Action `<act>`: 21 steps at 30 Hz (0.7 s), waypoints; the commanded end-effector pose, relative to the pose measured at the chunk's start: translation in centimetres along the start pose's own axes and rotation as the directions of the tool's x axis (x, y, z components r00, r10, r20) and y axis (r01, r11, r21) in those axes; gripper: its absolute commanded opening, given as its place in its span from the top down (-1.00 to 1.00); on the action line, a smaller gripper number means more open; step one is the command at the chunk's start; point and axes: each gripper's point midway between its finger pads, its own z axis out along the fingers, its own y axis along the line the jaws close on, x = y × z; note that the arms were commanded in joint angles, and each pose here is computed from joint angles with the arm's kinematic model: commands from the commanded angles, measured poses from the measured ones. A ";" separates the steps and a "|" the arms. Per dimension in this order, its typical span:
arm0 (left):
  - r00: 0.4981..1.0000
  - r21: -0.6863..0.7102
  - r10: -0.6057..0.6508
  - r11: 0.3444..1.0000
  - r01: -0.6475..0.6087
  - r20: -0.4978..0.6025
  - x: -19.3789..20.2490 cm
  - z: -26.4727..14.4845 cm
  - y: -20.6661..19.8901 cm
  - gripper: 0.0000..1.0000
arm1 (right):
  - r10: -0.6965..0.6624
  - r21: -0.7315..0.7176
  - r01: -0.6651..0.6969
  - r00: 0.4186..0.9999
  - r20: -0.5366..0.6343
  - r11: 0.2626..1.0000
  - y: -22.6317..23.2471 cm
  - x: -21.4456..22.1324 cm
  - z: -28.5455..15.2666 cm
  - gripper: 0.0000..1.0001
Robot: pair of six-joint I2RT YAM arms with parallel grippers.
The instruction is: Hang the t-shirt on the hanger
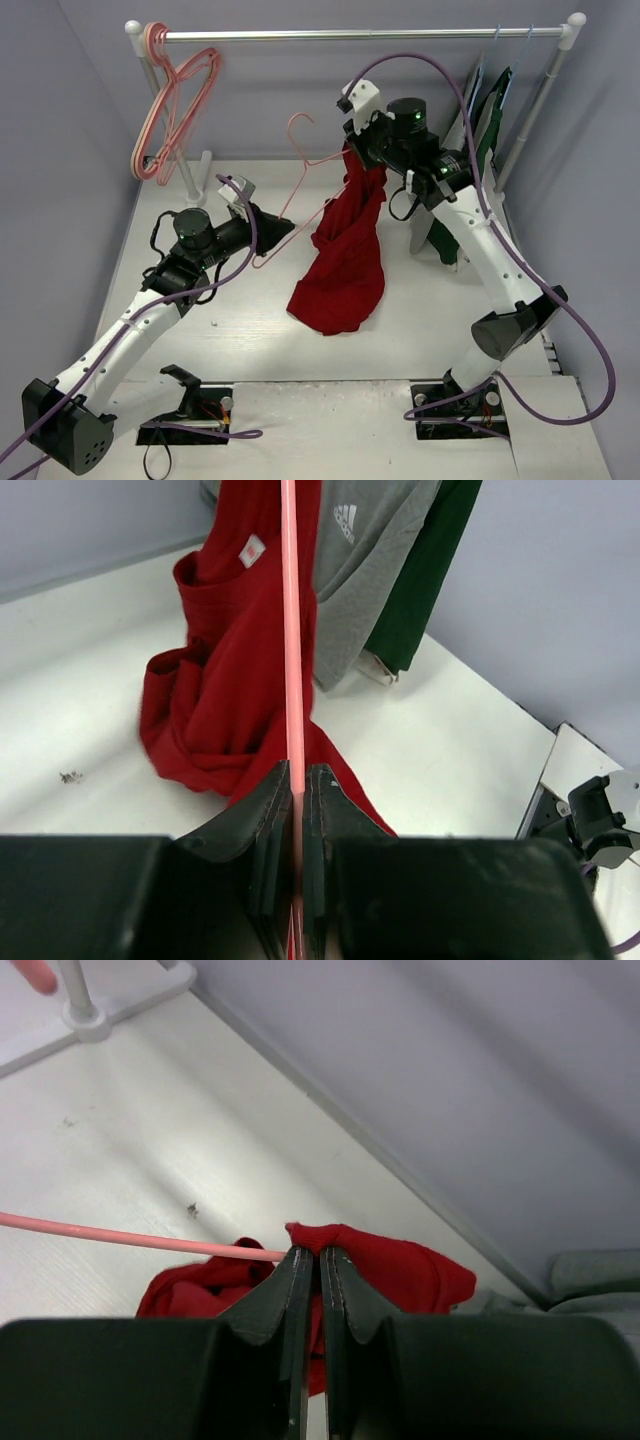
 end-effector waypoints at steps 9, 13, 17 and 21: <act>0.952 0.050 0.127 0.988 -0.147 0.278 -9.8 0.8 -2.5 1.00 | -0.060 -0.201 0.117 0.961 0.269 0.973 5.1 -9.5 -4.0 1.00; 0.929 0.063 0.155 0.980 -0.186 0.335 -12.4 0.7 -3.5 1.00 | -0.058 -0.250 0.139 0.950 0.305 0.958 6.9 -10.9 -4.8 1.00; 0.906 0.087 0.168 0.972 -0.218 0.388 -14.9 0.2 -4.9 1.00 | -0.003 -0.296 0.138 0.911 0.413 0.945 8.7 -14.9 -7.4 1.00; 0.900 0.063 0.170 0.975 -0.213 0.402 -14.5 0.1 -4.4 1.00 | 0.031 -0.309 0.126 0.888 0.458 0.943 8.8 -15.9 -9.1 1.00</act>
